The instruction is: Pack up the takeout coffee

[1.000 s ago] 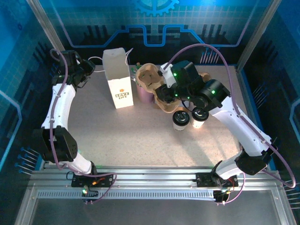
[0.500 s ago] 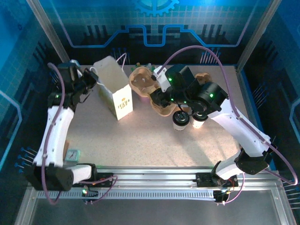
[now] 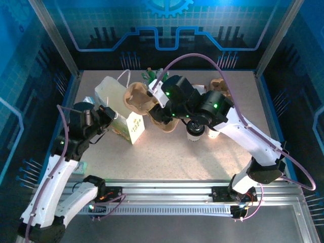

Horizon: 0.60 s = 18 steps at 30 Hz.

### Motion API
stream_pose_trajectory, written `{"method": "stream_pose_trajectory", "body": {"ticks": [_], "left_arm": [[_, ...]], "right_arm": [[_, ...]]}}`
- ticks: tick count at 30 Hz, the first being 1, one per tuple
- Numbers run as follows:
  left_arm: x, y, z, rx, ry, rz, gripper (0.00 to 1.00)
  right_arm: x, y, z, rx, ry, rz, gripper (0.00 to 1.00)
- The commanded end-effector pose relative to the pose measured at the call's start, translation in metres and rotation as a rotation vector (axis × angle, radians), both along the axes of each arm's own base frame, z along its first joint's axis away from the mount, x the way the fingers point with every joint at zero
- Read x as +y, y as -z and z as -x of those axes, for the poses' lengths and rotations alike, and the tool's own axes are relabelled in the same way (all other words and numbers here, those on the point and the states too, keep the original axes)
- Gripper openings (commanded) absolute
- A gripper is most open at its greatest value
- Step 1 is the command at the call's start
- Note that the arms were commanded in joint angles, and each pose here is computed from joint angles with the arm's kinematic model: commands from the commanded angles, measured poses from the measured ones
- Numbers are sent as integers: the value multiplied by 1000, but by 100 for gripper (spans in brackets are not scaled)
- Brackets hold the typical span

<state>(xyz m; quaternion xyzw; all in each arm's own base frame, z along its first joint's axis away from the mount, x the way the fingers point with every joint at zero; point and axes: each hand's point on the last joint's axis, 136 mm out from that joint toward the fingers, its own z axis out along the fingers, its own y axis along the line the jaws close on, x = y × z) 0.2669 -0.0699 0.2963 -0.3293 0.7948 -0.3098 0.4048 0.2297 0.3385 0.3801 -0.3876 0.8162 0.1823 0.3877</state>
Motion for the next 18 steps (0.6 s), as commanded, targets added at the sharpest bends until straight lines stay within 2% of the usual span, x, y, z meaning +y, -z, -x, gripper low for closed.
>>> {"method": "stream_pose_trajectory", "body": {"ticks": [1, 4, 5, 7, 12, 15, 18], "left_arm": [[0, 1, 12, 11, -42, 17, 0], [0, -2, 20, -3, -53, 10, 0], [0, -2, 22, -4, -54, 6, 3], [1, -3, 25, -11, -55, 1, 23], [7, -20, 38, -65, -56, -3, 44], [24, -47, 46, -120, -82, -105, 58], [42, -68, 50, -172, -118, -227, 64]], "right_arm": [[7, -8, 8, -22, -44, 7, 32], [15, -7, 12, -20, -71, 19, 32], [18, -7, 13, -18, -78, 21, 32], [22, -6, 14, -22, -93, 28, 32], [32, -10, 18, -47, -139, 37, 31], [39, -13, 18, -59, -169, 30, 31], [49, -13, 16, -71, -200, 34, 31]]}}
